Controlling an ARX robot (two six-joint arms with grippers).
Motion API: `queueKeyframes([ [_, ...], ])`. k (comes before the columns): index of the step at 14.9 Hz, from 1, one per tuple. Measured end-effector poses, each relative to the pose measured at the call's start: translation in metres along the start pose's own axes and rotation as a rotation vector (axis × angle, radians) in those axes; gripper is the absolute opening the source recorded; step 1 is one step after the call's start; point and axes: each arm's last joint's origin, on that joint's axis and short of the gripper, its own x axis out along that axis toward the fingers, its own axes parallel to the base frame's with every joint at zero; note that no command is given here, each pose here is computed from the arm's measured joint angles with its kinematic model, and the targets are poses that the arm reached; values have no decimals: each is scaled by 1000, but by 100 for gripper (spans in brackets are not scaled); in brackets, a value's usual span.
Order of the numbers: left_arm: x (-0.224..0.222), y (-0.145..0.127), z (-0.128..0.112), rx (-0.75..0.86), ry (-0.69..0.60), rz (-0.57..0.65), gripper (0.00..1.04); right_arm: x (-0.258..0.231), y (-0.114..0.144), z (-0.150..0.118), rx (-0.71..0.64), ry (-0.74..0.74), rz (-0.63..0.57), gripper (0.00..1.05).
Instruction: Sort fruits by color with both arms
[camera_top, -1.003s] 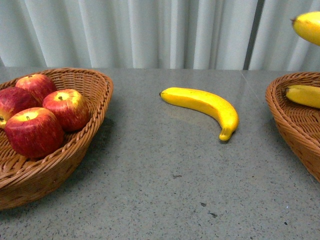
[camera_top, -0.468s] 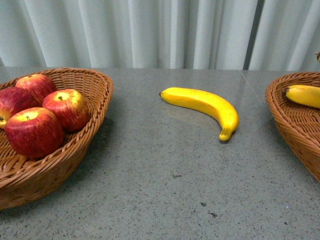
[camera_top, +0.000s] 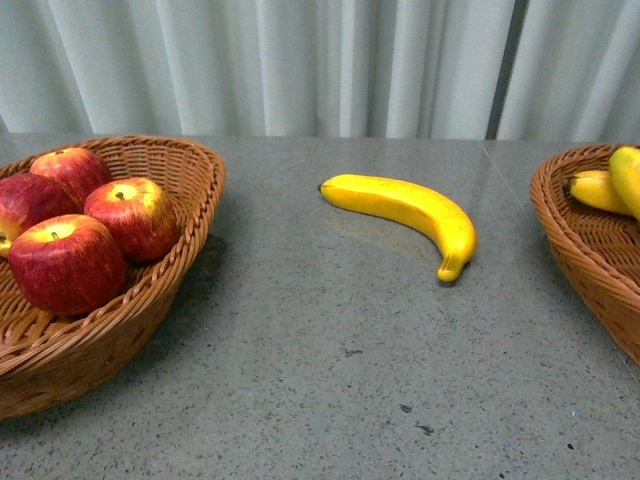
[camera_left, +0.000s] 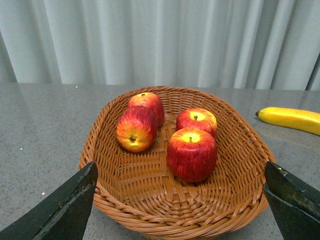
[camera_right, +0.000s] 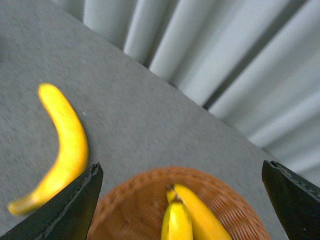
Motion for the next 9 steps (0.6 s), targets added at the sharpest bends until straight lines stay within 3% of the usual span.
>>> queueKeyframes([
  [2,0,0,0,0,0,0,98,38,35,32,20,-41,111,98],
  [5,0,0,0,0,0,0,98,113,88,41,42,62,259,98],
  [9,0,0,0,0,0,0,98,174,102,30,56,202,288,98],
])
